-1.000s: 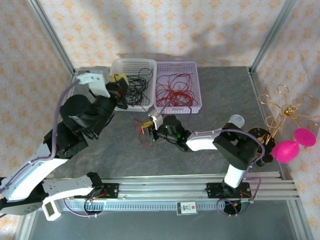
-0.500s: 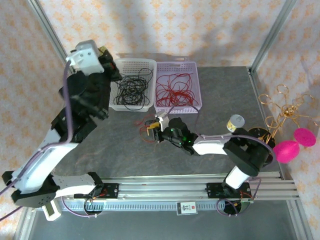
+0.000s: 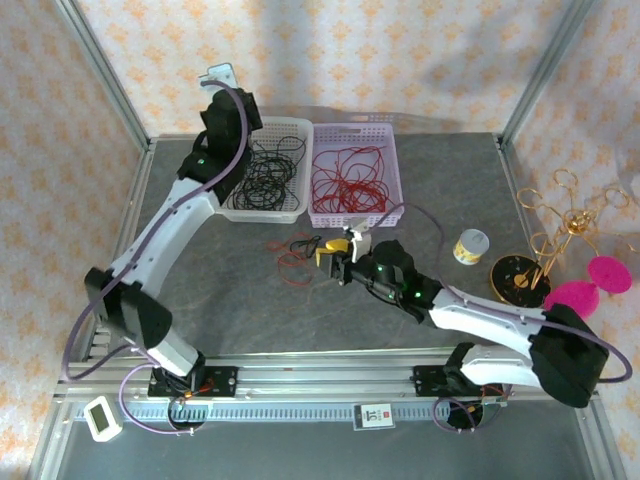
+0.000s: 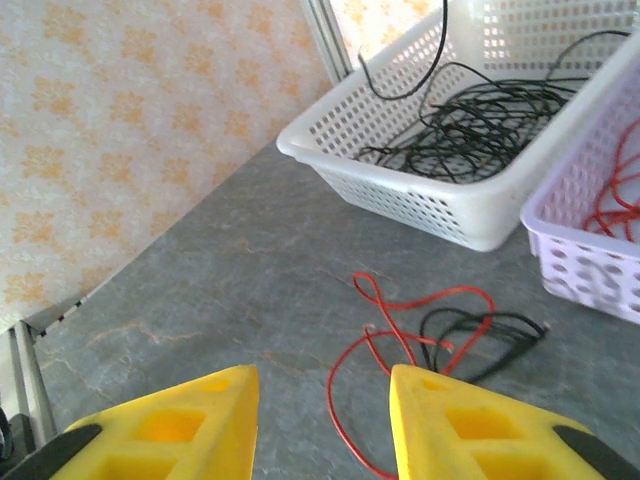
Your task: Untangle the cables
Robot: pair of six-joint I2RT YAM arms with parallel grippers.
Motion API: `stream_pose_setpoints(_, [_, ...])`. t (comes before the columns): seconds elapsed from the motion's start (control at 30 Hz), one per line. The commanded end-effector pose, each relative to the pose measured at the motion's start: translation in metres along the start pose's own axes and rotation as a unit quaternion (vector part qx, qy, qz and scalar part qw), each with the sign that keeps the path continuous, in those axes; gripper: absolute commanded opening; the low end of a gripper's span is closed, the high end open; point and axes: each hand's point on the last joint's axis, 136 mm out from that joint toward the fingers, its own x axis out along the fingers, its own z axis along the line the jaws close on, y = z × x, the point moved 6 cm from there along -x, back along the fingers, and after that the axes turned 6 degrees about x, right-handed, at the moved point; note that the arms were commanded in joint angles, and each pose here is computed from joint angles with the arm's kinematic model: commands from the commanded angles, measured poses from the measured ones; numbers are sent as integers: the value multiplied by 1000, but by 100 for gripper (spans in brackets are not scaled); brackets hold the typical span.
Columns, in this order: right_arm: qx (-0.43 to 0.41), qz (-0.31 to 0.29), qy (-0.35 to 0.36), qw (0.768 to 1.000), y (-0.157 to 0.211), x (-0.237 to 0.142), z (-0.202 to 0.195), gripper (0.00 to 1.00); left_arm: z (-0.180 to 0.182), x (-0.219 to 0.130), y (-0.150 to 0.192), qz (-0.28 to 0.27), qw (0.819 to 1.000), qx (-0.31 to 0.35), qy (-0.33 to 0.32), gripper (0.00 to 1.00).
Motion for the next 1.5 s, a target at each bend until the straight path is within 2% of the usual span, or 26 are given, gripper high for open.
stream_pose_setpoints(0.0, [8, -1, 40, 999, 4, -12, -11, 39, -13, 31, 18, 9, 999, -33, 15, 0])
stream_pose_setpoints(0.13, [10, -10, 54, 998, 3, -18, -15, 40, -34, 69, 81, 71, 997, -19, 28, 0])
stream_pose_setpoints(0.4, [8, 12, 70, 997, 13, -9, -21, 42, -45, 102, 192, 187, 981, -3, 49, 0])
stream_pose_setpoints(0.6, [24, 24, 90, 995, 19, 2, -28, 42, -36, 103, 232, 232, 971, 5, 61, 0])
stream_pose_setpoints(0.67, [28, 46, 89, 995, 23, 10, -27, 43, -31, 104, 239, 248, 967, 7, 60, 14])
stream_pose_setpoints(0.73, [38, 72, 104, 991, 25, 21, -29, 43, -27, 104, 238, 254, 966, 10, 56, 33])
stream_pose_setpoints(0.83, [51, 93, 114, 988, 26, 37, -29, 43, -22, 98, 220, 242, 969, 11, 53, 45])
stream_pose_setpoints(0.93, [84, 85, 116, 986, 21, 50, -30, 45, -18, 86, 191, 222, 973, 6, 57, 56])
stream_pose_setpoints(1.1, [138, 79, 128, 979, 11, 79, -29, 48, -5, 54, 139, 186, 980, -7, 70, 63])
stream_pose_setpoints(1.2, [164, 76, 149, 972, 12, 97, -34, 48, 8, 32, 121, 166, 984, -8, 71, 68])
stream_pose_setpoints(1.33, [177, 57, 182, 966, 14, 118, -43, 50, 21, 8, 110, 162, 984, -3, 77, 69])
stream_pose_setpoints(1.47, [185, 57, 195, 962, 17, 139, -47, 50, 35, -24, 116, 165, 981, -21, 101, 67])
